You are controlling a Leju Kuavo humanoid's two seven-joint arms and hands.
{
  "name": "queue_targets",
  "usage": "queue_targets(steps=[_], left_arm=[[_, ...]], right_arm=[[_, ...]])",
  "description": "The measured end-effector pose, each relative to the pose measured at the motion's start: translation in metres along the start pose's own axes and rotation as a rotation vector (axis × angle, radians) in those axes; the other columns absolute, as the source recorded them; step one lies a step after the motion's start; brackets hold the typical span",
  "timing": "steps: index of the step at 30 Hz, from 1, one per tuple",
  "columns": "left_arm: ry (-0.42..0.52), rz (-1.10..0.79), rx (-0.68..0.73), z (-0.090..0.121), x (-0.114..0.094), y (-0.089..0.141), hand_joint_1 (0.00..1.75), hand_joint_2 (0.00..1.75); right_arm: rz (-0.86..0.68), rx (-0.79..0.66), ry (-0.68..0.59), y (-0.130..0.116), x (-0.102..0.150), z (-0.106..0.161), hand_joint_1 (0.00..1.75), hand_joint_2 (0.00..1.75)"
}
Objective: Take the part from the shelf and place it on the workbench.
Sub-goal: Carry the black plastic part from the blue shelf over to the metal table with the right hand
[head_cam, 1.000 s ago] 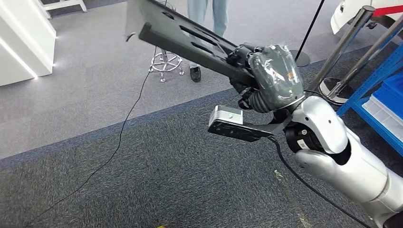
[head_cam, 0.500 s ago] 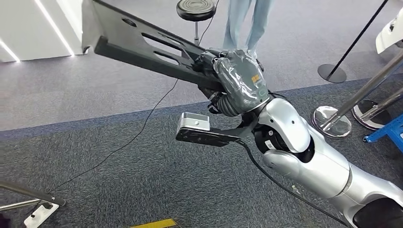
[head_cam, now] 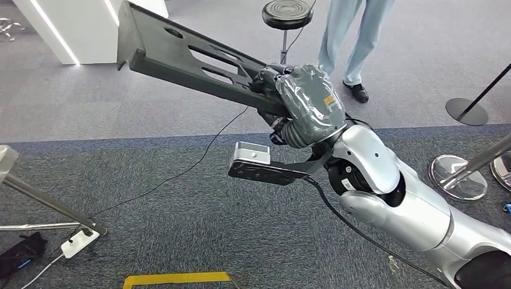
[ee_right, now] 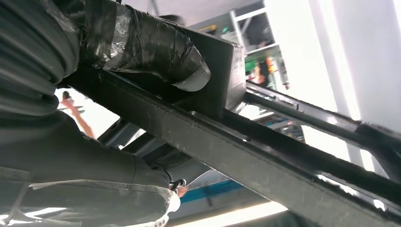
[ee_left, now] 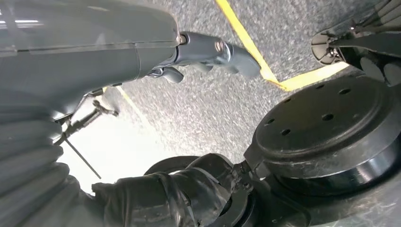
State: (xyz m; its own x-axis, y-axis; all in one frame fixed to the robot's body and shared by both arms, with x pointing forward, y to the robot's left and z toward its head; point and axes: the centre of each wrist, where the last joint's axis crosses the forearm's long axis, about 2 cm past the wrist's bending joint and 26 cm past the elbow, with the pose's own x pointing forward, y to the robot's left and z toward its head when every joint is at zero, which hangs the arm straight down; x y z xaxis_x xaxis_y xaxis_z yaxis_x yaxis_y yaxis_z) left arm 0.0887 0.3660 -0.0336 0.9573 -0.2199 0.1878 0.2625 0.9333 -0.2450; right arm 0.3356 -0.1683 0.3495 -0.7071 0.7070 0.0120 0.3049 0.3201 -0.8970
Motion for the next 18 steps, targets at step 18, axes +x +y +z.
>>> queue_targets(steps=[18], left_arm=[[0.007,-0.192,-0.056,0.001,0.008,-0.002,0.0,1.75]], right_arm=[[-0.076,-0.037,-0.161,0.015,0.022,-0.024,1.75,1.75]])
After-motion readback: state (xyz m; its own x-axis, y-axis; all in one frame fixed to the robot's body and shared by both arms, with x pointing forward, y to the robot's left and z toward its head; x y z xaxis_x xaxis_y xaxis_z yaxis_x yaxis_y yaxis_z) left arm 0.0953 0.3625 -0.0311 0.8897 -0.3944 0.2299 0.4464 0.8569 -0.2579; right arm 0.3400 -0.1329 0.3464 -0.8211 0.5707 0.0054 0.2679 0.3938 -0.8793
